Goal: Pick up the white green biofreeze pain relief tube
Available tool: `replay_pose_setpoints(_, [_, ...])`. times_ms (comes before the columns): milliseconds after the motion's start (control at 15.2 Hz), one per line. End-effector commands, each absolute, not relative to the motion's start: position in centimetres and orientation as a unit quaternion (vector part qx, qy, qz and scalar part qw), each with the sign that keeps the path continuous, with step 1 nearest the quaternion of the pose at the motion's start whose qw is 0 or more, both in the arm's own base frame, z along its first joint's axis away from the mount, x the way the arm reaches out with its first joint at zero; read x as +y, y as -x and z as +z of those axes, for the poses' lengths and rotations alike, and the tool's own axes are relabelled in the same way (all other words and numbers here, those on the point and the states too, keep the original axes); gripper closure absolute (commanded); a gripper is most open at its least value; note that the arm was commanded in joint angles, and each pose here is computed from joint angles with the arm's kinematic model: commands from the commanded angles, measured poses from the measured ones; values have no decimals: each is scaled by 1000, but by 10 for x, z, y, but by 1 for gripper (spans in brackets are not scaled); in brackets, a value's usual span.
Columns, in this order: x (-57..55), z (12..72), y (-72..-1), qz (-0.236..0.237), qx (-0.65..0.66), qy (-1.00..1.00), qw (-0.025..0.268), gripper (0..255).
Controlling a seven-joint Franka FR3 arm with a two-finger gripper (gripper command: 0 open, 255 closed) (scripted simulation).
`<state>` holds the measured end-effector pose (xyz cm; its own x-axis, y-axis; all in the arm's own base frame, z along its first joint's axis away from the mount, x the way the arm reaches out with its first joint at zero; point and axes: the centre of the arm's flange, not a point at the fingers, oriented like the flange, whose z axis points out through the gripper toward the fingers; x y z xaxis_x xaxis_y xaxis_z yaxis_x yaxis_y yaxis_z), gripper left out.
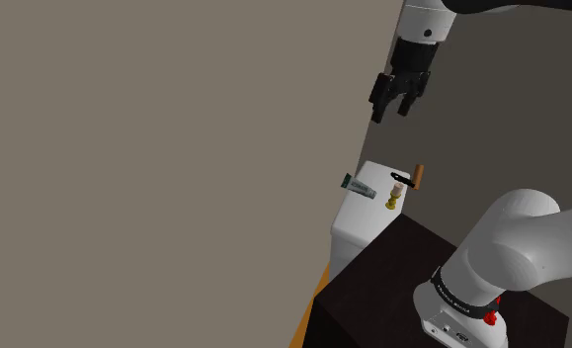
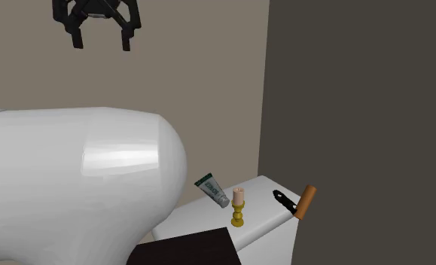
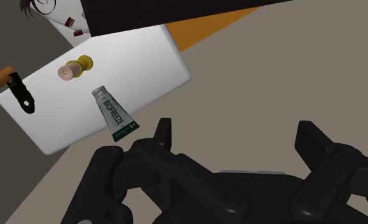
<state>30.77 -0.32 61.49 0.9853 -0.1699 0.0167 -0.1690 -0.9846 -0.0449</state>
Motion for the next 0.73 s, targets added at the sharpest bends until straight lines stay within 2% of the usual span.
replay_pose_setpoints(0, [-3, 615, -308, -10, 85, 996, 22, 0])
replay_pose_setpoints(660, [-63, 504, -338, -1, 33, 999, 3, 0])
